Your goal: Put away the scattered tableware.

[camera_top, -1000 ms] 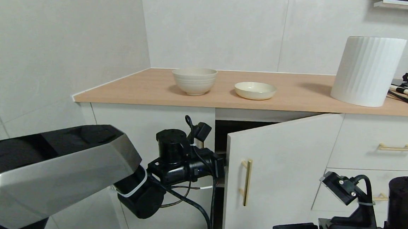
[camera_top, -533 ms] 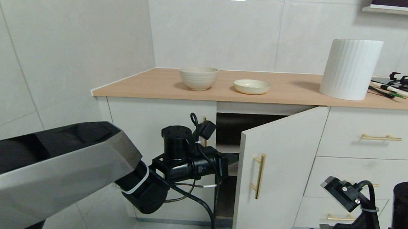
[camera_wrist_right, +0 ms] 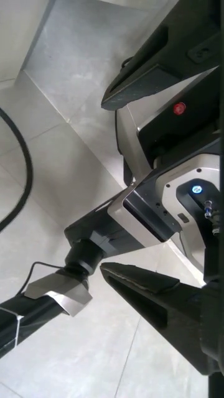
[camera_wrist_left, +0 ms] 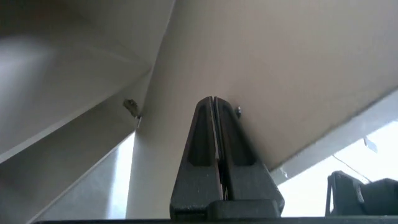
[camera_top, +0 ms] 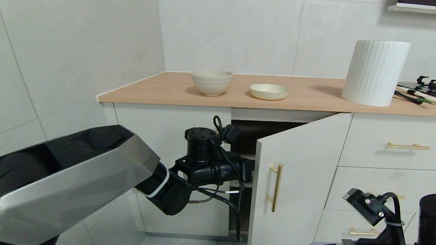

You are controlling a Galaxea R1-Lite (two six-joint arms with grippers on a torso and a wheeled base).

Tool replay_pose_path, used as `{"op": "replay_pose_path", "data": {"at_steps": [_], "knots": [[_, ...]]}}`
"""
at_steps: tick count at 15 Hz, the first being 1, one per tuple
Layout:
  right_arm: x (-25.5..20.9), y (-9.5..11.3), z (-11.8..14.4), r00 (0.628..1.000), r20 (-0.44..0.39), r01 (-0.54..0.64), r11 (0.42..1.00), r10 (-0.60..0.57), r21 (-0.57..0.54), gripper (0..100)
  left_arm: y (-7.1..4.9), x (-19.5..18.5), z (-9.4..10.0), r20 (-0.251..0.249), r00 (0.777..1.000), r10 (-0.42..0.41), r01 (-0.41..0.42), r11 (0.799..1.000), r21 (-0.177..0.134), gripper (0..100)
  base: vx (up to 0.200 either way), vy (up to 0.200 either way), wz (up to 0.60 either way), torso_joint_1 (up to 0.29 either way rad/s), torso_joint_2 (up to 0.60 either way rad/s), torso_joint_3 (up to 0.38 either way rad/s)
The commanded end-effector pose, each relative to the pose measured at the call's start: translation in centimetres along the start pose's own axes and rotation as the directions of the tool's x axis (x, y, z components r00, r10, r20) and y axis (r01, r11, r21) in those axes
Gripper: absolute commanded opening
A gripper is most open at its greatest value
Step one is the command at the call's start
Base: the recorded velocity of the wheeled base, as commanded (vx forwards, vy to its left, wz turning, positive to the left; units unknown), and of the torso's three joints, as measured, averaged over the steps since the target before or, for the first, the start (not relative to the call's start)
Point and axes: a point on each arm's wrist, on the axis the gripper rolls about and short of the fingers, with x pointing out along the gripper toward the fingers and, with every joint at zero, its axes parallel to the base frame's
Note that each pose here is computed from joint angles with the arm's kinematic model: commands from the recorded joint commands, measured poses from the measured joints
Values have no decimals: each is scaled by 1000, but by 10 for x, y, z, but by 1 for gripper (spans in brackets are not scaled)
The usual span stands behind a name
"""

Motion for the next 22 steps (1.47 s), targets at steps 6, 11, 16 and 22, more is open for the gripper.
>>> {"op": "replay_pose_path", "data": {"at_steps": [6, 11, 16, 22], "knots": [[0, 0, 0, 1000, 3, -2, 1000, 2, -3, 100, -2, 19, 4, -8, 1000, -21, 21, 1000, 5, 0, -33, 0, 0, 4, 0, 0], [-5, 13, 0, 999, 15, -45, 998, 46, -40, 100, -48, 33, 0, -54, 993, -108, 109, 994, 28, 0, 0, 0, 0, 0, 0, 0], [-25, 49, -5, 983, 35, -172, 975, 179, -137, 100, -144, 17, 7, -149, 960, -239, 257, 960, 116, 0, 0, 0, 0, 0, 0, 0], [1, 37, 11, 995, 95, -19, 989, 34, -148, 100, -114, -55, 53, 50, 997, 61, -67, 990, 126, 0, 0, 0, 0, 0, 0, 0]]}}
